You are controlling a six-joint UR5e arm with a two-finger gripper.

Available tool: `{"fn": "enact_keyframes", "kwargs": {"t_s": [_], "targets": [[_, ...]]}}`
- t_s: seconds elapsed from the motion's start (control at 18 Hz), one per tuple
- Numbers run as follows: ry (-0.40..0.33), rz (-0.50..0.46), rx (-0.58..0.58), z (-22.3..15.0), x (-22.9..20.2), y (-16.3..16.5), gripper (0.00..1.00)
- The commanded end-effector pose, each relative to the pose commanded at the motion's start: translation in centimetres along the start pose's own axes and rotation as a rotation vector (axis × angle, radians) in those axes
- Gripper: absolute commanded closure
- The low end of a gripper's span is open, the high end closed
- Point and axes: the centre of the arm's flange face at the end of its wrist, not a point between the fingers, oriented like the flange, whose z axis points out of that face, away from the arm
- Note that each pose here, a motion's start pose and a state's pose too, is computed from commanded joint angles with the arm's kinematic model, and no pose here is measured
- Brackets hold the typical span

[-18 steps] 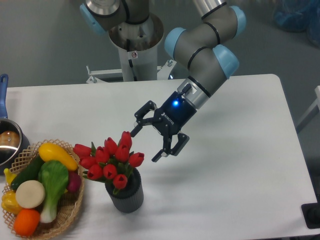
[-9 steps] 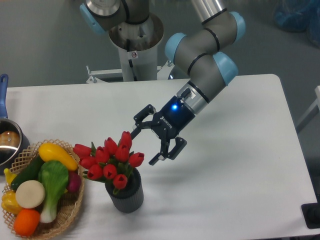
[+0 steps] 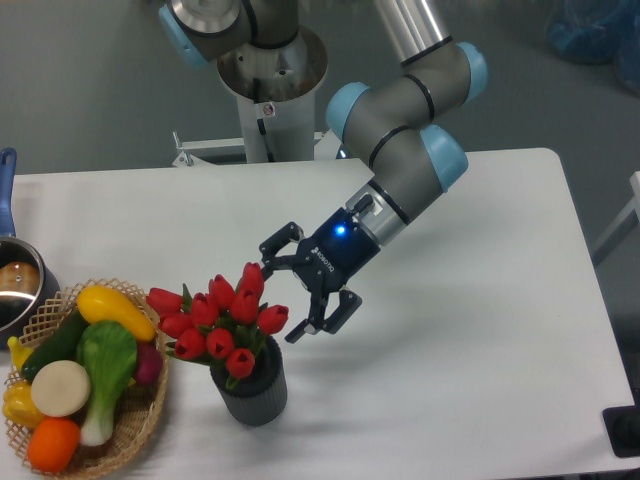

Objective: Pick up the flowers from the vase
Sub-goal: 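Lower the open gripper beside the tulip stems above the grey vase, then close the gripper around the tulip stems at the vase rim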

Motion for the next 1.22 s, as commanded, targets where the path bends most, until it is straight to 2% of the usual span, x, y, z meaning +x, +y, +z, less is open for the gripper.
{"fn": "enact_keyframes", "kwargs": {"t_s": [1.22], "targets": [[0.052,0.039,0.005,3.6,-0.8,-1.1,0.0]]}}
